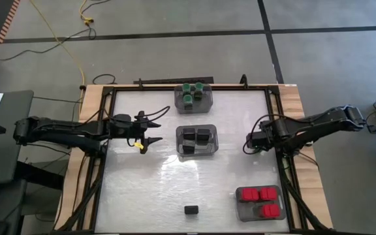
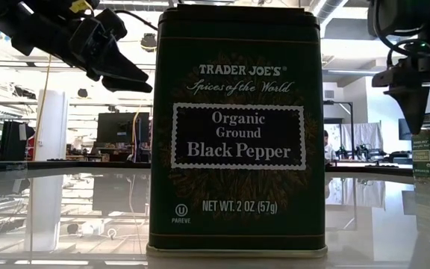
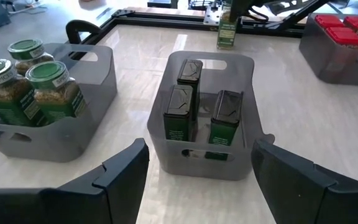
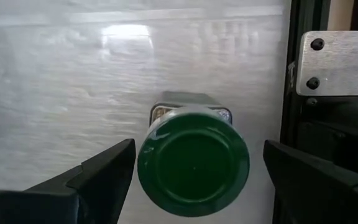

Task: Sort spices by type
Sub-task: Put the green seasoning bottle into the top black bin

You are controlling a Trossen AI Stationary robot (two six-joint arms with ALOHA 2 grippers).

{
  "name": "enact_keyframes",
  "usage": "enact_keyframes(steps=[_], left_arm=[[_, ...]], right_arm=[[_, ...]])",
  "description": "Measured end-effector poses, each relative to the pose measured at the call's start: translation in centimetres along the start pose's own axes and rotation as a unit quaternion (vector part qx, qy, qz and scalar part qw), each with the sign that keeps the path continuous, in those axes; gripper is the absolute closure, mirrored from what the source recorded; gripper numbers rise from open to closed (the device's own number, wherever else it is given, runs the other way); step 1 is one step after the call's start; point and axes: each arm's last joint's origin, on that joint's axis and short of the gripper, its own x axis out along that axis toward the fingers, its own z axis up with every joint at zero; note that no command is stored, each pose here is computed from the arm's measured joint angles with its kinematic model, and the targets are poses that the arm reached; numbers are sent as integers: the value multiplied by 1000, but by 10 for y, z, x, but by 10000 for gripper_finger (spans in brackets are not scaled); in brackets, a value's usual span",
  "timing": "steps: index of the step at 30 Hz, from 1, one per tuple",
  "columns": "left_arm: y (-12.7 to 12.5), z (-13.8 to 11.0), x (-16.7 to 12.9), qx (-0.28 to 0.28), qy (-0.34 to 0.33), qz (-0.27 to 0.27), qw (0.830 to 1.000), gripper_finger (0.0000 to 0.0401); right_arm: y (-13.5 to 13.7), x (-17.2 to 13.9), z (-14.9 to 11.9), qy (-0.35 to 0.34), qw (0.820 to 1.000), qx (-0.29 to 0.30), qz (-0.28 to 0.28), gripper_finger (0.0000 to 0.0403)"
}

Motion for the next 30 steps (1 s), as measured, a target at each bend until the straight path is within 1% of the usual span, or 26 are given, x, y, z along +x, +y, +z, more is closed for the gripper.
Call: enact_keyframes(steps=[3,24,30], left_arm=[[0,0,0,7,0,0,1000,130],[0,0,0,8,0,0,1000,130],[0,0,0,8,0,0,1000,130]], right_arm=[[0,0,1,0,1000,4,0,24],[0,0,2,-1,1000,5,0,24],[0,0,2,-1,1000,4,0,50]])
